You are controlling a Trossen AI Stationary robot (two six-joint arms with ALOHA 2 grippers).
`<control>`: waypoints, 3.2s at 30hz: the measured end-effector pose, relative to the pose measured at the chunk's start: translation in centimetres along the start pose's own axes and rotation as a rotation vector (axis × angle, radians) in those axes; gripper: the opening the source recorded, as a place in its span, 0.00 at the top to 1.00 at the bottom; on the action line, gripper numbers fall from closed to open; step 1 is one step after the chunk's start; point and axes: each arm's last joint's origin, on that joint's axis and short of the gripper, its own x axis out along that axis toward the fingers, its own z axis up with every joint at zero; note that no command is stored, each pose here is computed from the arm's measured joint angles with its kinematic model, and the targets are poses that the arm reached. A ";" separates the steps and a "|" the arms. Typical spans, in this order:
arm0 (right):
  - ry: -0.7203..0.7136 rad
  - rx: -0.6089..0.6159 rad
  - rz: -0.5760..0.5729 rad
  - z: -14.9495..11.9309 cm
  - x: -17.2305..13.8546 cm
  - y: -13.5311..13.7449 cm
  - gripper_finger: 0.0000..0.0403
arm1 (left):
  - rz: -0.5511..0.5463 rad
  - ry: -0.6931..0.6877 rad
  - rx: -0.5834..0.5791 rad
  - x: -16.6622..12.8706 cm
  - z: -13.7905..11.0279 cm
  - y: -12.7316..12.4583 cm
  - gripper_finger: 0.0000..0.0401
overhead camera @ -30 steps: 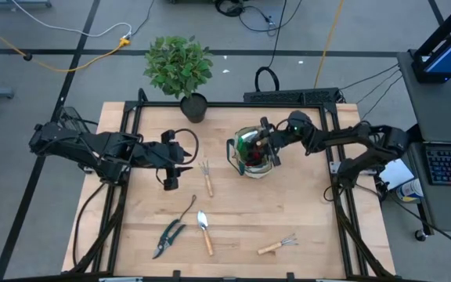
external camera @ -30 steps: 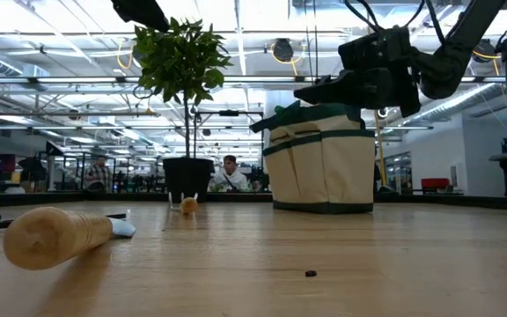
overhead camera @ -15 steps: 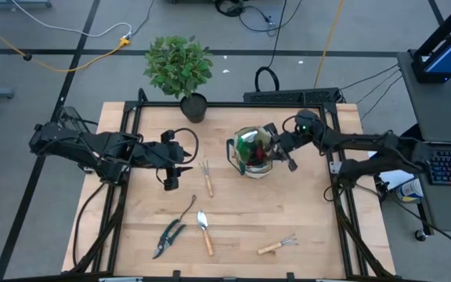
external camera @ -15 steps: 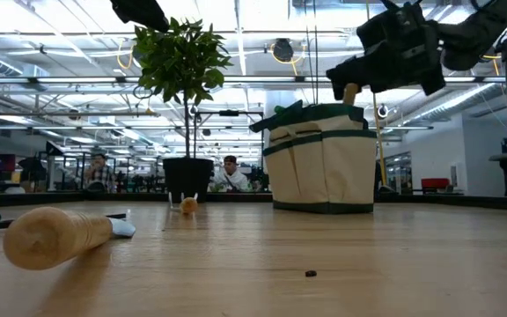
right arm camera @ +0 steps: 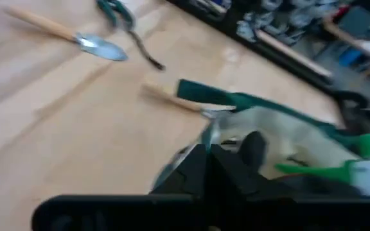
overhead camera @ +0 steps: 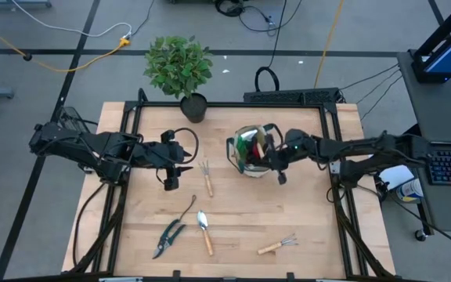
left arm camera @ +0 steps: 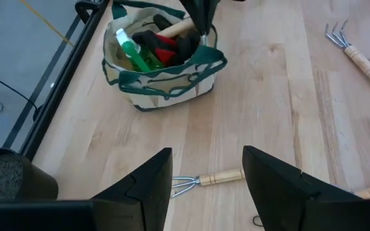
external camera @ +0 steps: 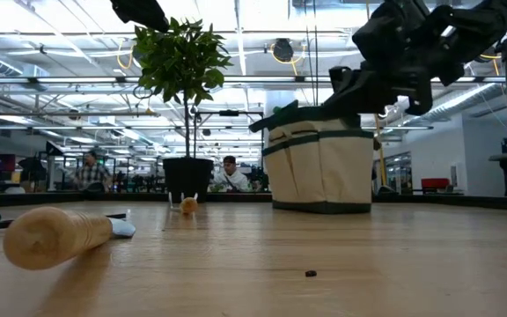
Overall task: Pick & Place Garden tools in Gardening bag
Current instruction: Put the brown trowel into the light brown gardening bag
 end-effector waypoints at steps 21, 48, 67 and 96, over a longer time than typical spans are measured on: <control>-0.117 0.127 -0.042 2.5 -3.1 0.0 0.90 | 0.000 0.000 -0.063 0.0 0.0 0.0 0.51; -0.156 0.127 0.160 4.2 -1.2 4.0 0.71 | -0.554 0.209 0.410 12.6 -3.4 -12.5 0.51; -0.152 0.276 0.202 4.5 -1.2 4.6 0.74 | -0.576 0.256 0.517 17.6 -8.6 -19.0 0.51; -0.153 0.272 0.205 4.5 -1.2 4.6 0.75 | -0.458 0.231 0.471 18.6 -8.1 -18.2 0.82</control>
